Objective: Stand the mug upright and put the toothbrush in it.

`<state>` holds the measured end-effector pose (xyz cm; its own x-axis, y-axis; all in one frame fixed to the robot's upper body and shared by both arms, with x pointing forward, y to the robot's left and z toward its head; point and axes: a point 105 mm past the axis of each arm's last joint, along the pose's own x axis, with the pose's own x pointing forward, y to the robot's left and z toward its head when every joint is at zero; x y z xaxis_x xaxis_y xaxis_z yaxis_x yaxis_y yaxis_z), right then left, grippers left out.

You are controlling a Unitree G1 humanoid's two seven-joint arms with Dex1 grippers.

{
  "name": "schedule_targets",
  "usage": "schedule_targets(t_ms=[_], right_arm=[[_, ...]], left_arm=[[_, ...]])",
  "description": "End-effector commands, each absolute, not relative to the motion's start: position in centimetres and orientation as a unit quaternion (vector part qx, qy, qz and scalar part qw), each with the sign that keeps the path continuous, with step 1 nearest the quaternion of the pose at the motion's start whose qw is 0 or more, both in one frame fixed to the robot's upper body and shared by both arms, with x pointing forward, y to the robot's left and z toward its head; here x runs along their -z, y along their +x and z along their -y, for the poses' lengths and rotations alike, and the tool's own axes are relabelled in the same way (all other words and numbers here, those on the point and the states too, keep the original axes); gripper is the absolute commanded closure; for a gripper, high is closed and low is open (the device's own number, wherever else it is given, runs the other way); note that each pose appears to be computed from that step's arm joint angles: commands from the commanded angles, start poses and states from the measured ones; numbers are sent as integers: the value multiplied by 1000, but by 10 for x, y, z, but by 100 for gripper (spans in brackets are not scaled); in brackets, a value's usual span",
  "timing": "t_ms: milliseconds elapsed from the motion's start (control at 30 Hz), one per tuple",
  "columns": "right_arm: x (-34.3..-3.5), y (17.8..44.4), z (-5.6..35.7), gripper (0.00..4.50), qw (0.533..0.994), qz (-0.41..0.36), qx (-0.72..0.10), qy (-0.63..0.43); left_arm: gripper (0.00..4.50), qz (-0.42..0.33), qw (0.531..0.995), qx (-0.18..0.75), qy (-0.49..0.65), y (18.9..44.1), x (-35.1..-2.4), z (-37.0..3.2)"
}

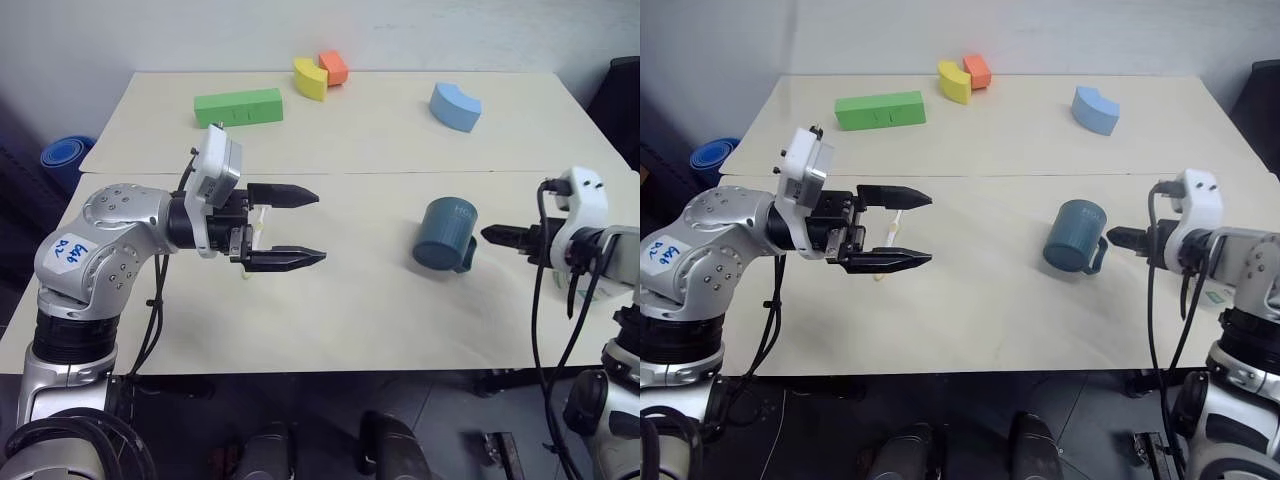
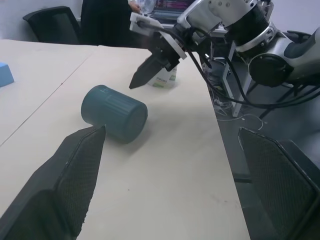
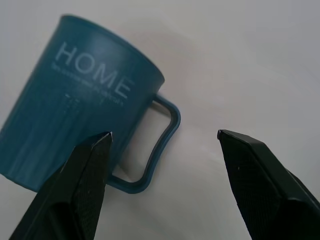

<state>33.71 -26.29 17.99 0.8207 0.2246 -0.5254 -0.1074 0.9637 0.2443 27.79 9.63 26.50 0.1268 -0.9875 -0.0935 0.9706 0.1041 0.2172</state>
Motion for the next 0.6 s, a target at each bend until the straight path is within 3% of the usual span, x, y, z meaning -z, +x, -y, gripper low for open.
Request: schedule_targets(t_ms=[33,300,433,567,600], right_arm=[[-177,343,264,100,952,-280,-80,98],[-152,357,261,100,945,-304,-80,90],[-142,364,261,179,943,-312,-80,85],[-136,366,256,305,938,-325,-93,77],[-135,366,254,305,937,-328,-96,75]], left_arm=[[0,63,738,659,131,271,-277,-97],[0,68,728,668,135,268,-279,-93],[0,71,728,668,136,270,-282,-93],[0,71,728,669,136,271,-283,-93],[0,71,727,669,136,271,-283,-93]])
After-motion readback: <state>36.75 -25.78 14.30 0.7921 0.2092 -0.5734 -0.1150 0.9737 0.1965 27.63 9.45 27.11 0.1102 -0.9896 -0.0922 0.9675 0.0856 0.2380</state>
